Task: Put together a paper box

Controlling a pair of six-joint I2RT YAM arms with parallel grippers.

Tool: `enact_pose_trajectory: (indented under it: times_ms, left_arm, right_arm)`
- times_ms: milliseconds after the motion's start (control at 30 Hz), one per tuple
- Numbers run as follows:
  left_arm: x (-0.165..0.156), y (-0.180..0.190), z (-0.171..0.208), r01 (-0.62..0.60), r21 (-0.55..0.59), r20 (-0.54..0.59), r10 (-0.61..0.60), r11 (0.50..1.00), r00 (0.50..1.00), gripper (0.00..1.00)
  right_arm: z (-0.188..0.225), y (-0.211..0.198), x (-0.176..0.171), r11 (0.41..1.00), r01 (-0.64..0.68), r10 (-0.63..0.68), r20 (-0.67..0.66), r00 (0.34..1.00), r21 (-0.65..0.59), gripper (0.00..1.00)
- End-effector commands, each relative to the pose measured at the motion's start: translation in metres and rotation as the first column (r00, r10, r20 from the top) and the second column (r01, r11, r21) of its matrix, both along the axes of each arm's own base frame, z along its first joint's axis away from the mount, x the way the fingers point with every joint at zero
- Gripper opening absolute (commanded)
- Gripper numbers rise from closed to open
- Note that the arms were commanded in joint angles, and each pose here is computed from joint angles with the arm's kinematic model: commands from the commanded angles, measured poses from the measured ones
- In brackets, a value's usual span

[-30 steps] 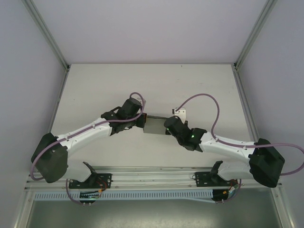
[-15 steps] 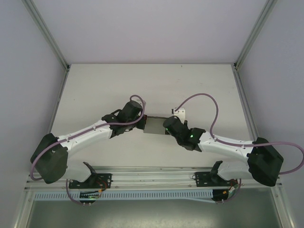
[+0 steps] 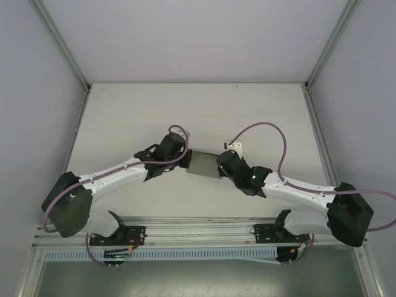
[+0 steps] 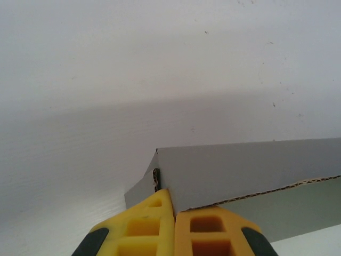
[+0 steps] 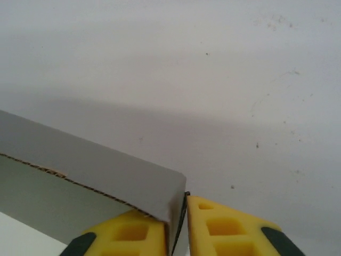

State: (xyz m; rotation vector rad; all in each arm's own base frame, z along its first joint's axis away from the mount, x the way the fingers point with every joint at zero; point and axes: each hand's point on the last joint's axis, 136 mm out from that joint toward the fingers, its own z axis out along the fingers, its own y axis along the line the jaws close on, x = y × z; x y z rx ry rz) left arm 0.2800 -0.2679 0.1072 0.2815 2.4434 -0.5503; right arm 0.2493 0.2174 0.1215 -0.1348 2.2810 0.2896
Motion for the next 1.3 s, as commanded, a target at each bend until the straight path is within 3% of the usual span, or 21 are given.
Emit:
enact_pose_trajectory:
  times_ms: [0,167,300,367,700,867,1267]
  left_arm:
    - [-0.11,0.069,-0.112,0.112,0.288,-0.493,0.047,0.951,0.869,0.0]
    - [-0.109,0.065,-0.106,0.106,0.248,-0.459,0.021,0.963,0.888,0.0]
    - [-0.108,0.064,-0.104,0.109,0.246,-0.442,0.012,0.963,0.897,0.0]
    - [-0.108,0.065,-0.104,0.11,0.259,-0.434,0.014,0.959,0.901,0.0]
    - [-0.11,0.063,-0.103,0.12,0.245,-0.411,-0.008,0.962,0.911,0.0]
    - [-0.107,0.06,-0.099,0.129,0.244,-0.396,-0.023,0.961,0.918,0.0]
    - [-0.101,0.056,-0.089,0.129,0.229,-0.368,-0.037,0.965,0.929,0.0]
  right_arm:
    - [-0.002,0.009,-0.015,0.992,-0.124,0.126,-0.084,0.988,0.029,0.27]
    - [0.012,0.009,-0.008,0.992,-0.119,0.122,-0.054,0.991,0.051,0.4]
    - [0.023,0.021,-0.008,0.982,-0.149,0.156,-0.051,0.986,0.118,0.44]
    - [0.029,0.025,-0.009,0.976,-0.164,0.172,-0.041,0.984,0.143,0.53]
    - [0.057,-0.011,0.007,0.985,0.018,-0.032,0.08,0.996,0.174,0.65]
    - [0.05,-0.032,0.013,0.981,0.099,-0.107,0.042,0.993,0.167,0.66]
    - [-0.025,-0.029,-0.018,0.989,0.061,-0.036,-0.178,0.983,0.135,0.57]
